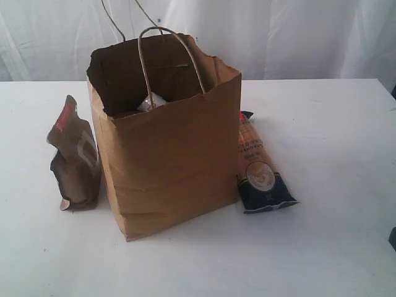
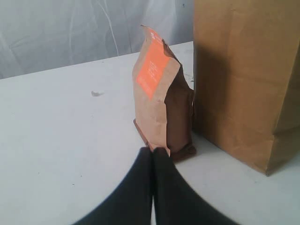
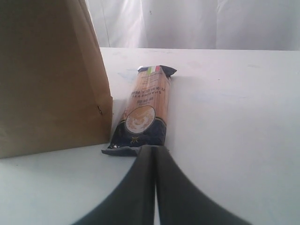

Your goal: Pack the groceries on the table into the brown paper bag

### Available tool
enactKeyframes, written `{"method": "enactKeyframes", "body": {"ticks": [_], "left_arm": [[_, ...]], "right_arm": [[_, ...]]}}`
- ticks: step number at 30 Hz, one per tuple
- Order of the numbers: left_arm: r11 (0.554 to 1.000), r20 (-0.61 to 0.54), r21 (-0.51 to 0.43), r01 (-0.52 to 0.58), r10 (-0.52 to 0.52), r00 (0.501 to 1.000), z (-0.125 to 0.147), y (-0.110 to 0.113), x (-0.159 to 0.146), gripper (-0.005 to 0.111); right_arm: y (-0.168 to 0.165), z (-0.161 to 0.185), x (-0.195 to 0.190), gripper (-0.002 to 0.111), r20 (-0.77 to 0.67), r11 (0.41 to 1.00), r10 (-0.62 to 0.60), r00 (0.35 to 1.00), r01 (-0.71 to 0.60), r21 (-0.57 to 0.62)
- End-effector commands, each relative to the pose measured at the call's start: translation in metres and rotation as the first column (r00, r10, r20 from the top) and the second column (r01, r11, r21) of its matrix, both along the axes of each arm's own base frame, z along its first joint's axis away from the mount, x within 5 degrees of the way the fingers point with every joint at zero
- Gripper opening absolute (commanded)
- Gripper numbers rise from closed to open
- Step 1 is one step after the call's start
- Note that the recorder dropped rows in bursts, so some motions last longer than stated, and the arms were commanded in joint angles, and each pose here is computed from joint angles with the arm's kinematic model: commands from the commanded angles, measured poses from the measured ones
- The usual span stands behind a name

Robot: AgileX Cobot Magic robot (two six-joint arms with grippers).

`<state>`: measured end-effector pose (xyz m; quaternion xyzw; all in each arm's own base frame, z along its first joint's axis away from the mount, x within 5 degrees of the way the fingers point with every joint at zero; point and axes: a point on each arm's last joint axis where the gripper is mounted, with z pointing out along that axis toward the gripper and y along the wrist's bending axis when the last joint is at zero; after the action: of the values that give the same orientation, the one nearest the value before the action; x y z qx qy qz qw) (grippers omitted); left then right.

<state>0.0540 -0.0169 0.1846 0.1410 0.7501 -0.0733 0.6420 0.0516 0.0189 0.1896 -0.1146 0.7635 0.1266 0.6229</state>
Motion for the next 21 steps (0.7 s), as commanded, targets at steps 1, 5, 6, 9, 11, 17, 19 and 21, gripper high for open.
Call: {"method": "enactKeyframes", "body": {"ticks": [1,5,6,9,11,17,19,21], "left_arm": [[1.000,0.003,-0.013,-0.001,0.001,1.000,-0.0005,-0.0001,-0.0002,0.000],[1.000,0.003,-0.013,-0.001,0.001,1.000,-0.0005,-0.0001,-0.0002,0.000],[1.000,0.003,-0.013,-0.001,0.001,1.000,-0.0005,-0.0001,-0.0002,0.000],[1.000,0.003,-0.013,-0.001,0.001,1.000,-0.0005,-0.0001,-0.0002,0.000],[1.000,0.003,-0.013,-0.001,0.001,1.000,-0.0005,-0.0001,-0.0002,0.000],[1.000,0.003,-0.013,-0.001,0.001,1.000,-0.0005,-0.0001,-0.0002,0.000],[1.000,0.006,-0.013,-0.001,0.001,1.000,-0.0002,-0.0001,-0.0001,0.000],[1.000,0.009,-0.014,-0.001,0.001,1.000,0.0001,-0.0001,-0.0001,0.000]], "right_arm": [[-0.0006,-0.0022,-0.0001,0.000,-0.003,1.000,-0.008,1.000,0.008,-0.003],[-0.0006,-0.0022,-0.0001,0.000,-0.003,1.000,-0.008,1.000,0.008,-0.003],[-0.0005,-0.0020,0.0000,0.000,-0.002,1.000,-0.008,1.000,0.008,-0.003],[-0.0005,-0.0020,0.0000,0.000,-0.002,1.000,-0.008,1.000,0.008,-0.003],[-0.0005,-0.0020,0.0000,0.000,-0.002,1.000,-0.008,1.000,0.008,-0.003],[-0.0005,-0.0020,0.0000,0.000,-0.002,1.000,-0.008,1.000,0.008,-0.003],[-0.0006,-0.0025,-0.0001,0.000,-0.007,1.000,-0.008,1.000,0.008,-0.005],[-0.0007,-0.0046,-0.0006,0.000,-0.029,1.000,-0.008,1.000,0.008,-0.013]]}}
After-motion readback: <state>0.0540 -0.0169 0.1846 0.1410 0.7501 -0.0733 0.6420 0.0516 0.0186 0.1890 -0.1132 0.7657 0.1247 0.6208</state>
